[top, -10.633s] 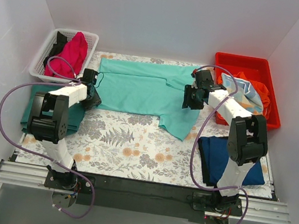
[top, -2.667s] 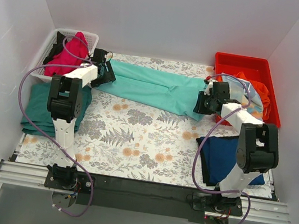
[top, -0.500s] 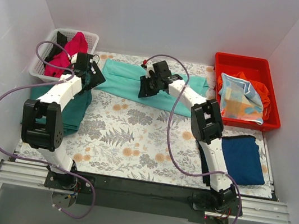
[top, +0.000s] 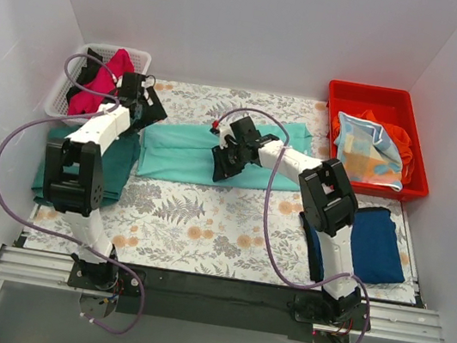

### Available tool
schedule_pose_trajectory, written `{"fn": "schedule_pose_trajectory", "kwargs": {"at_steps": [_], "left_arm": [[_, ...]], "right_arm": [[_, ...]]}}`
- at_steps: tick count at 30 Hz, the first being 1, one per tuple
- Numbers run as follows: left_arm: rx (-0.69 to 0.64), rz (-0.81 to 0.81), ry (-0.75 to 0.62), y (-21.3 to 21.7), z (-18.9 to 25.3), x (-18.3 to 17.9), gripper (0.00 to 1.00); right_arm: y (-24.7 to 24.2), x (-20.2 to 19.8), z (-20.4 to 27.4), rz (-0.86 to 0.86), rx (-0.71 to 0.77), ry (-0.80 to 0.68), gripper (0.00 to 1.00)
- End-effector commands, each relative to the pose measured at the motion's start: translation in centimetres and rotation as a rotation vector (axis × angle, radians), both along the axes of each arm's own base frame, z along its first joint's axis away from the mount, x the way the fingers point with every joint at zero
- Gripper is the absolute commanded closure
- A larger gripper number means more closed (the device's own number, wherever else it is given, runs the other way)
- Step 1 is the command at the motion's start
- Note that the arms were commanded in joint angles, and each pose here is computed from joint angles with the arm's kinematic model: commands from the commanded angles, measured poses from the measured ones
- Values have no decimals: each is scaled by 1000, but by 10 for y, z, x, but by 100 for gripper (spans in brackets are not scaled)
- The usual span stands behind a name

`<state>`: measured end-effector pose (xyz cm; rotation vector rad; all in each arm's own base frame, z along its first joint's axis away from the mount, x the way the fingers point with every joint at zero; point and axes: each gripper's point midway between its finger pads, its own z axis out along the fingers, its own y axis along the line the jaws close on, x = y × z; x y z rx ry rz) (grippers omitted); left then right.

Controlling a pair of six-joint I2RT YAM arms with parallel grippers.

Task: Fold and stack the t-shirts
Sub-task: Rotate the tshirt 90 degrees

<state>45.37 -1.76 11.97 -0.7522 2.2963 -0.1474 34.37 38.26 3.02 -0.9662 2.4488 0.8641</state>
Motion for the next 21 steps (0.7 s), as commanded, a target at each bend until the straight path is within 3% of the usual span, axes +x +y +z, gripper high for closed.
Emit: {"fn": "schedule_pose_trajectory", "kwargs": {"at_steps": [1, 9, 13, 21], "left_arm": [[-31, -98, -74, -15, 19, 40, 16], [-201, -374, -109, -81, 13, 92, 16], [-247, -558, -137, -138, 17, 100, 16], [-401, -951, -237, -270, 46, 84, 13]], "right_arm": [[-39, -58, -20, 75, -164, 151, 68], [-104, -92, -10, 30, -323, 100, 71], [-98, -63, 28, -41, -266, -85, 73], [-113, 7, 136, -397, -177, -426, 70]]}}
